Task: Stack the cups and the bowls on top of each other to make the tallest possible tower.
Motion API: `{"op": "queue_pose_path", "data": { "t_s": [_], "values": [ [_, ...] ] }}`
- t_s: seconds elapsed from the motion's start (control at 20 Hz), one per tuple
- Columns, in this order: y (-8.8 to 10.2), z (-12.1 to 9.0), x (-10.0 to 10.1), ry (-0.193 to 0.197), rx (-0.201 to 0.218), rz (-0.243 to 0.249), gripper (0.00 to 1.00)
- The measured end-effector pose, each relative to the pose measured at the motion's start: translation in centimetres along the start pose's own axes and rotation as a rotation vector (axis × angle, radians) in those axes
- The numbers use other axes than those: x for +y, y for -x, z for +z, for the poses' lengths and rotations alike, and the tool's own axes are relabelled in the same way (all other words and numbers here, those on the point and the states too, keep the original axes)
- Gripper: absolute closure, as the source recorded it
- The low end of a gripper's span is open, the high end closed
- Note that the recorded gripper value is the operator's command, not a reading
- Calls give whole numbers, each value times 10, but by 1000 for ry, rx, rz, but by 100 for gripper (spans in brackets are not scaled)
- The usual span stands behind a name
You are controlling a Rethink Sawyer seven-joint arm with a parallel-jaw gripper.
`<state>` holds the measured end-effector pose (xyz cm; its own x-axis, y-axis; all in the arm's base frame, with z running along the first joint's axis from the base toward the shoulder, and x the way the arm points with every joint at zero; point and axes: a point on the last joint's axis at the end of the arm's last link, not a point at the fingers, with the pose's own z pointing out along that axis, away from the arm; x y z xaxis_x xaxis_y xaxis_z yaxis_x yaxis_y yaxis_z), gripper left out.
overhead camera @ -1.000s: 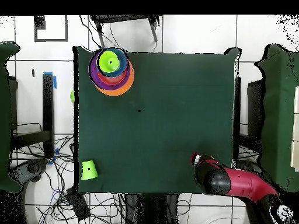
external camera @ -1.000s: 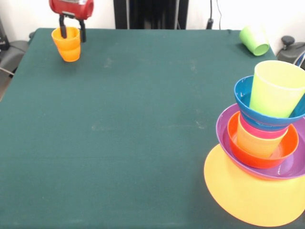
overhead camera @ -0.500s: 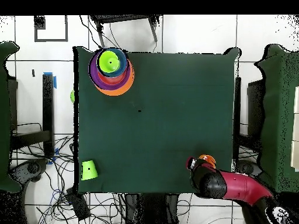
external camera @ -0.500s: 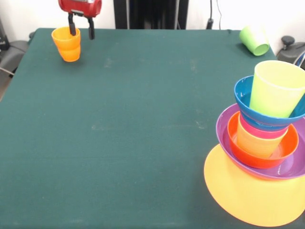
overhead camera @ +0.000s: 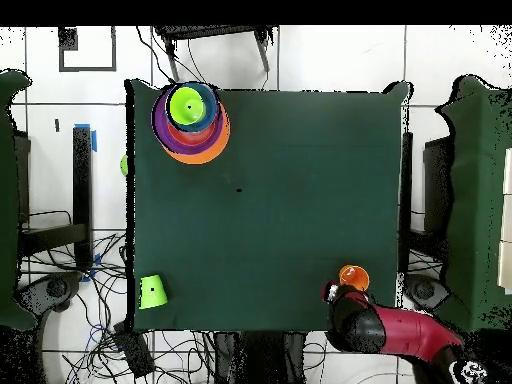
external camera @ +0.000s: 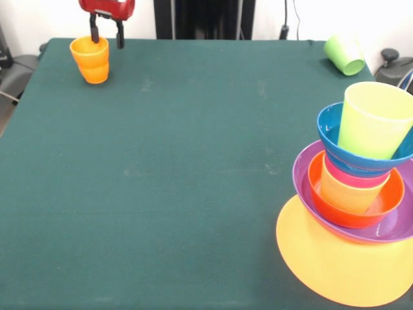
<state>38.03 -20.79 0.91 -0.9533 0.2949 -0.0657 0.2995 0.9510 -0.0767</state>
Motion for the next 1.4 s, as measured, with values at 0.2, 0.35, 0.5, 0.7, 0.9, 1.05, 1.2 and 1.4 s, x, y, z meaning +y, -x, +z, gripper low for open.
{"op": "queue_pose_path", "data": {
  "t_s": [0.2,0.35,0.5,0.7,0.9,1.05,1.2,1.4],
  "values": [
    [-15,9,-9,-4,-22,-5,0],
    [-20,13,-12,-2,-34,1,0],
    [-25,20,-9,10,-49,4,0],
    [-27,25,-4,26,-65,2,0],
    [-30,29,-1,35,-62,1,0],
    [-30,29,-1,35,-62,1,0],
    [-29,28,-1,34,-64,1,0],
    [-28,27,-1,32,-67,-1,0]
  ]
}}
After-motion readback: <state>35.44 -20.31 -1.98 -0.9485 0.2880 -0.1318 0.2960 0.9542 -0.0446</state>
